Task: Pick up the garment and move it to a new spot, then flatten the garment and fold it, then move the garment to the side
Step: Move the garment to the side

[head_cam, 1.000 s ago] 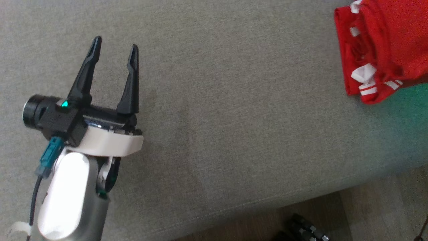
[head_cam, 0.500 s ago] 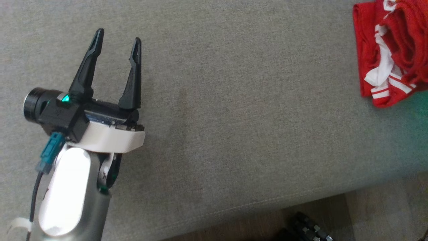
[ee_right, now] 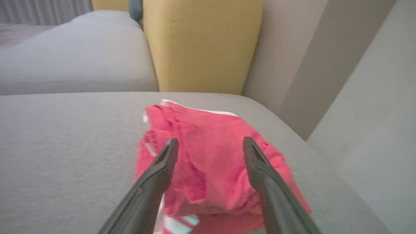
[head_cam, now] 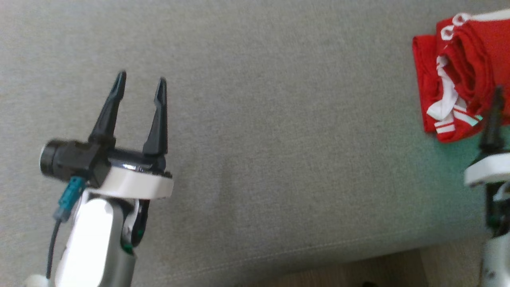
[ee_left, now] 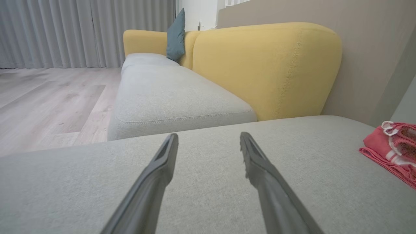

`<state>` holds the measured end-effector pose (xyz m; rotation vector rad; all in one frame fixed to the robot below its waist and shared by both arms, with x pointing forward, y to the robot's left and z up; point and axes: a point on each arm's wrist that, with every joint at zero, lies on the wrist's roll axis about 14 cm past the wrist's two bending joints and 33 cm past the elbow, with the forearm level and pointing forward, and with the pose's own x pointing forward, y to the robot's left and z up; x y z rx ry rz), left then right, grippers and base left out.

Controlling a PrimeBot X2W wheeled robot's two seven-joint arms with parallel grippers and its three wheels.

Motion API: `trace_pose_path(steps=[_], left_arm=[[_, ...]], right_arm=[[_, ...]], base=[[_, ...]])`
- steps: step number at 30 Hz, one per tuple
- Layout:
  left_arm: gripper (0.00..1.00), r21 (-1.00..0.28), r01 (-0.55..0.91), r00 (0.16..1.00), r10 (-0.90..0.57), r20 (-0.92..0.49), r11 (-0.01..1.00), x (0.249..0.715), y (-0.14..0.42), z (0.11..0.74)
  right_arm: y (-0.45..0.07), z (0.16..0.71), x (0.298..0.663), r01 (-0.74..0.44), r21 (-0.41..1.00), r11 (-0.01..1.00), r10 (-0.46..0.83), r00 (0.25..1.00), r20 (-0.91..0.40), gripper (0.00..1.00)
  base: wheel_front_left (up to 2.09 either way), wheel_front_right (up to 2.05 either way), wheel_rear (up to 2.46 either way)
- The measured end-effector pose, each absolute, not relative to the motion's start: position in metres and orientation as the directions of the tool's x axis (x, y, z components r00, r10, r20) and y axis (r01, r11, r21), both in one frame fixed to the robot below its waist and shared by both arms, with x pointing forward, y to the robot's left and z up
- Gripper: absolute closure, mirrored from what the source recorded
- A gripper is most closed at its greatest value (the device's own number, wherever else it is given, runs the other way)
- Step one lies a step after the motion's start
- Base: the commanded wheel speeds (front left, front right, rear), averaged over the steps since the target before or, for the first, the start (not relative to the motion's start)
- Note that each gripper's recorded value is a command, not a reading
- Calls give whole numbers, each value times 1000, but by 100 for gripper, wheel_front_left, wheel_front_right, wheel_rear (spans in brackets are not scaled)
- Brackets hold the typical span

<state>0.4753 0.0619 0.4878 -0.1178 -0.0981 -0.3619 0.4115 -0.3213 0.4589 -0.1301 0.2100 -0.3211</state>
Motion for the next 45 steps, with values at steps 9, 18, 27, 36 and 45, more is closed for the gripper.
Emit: trace_pose_path(steps=[9, 18, 27, 36, 45], left_arm=[[0, -74, 235, 970, -228, 88, 969, 443, 103, 496], [0, -67, 100, 994, -97, 49, 993, 403, 149, 494], [0, -76, 61, 998, -59, 27, 995, 371, 162, 494], [0, -72, 70, 997, -68, 19, 995, 352, 161, 496], [0, -54, 90, 996, -90, 8, 994, 344, 154, 495]], right_arm=[[-238, 485, 408, 99, -16, 995, -100, 990, -103, 0], [-176, 501, 400, -71, 93, 993, 76, 996, -51, 0], [-163, 508, 381, -114, 99, 989, 120, 991, -54, 0], [-168, 508, 355, -102, 94, 990, 109, 991, -75, 0], [-173, 515, 347, -86, 92, 992, 92, 994, -61, 0]], base=[[0, 0, 0], [0, 0, 0], [0, 0, 0], [0, 0, 0], [0, 0, 0]])
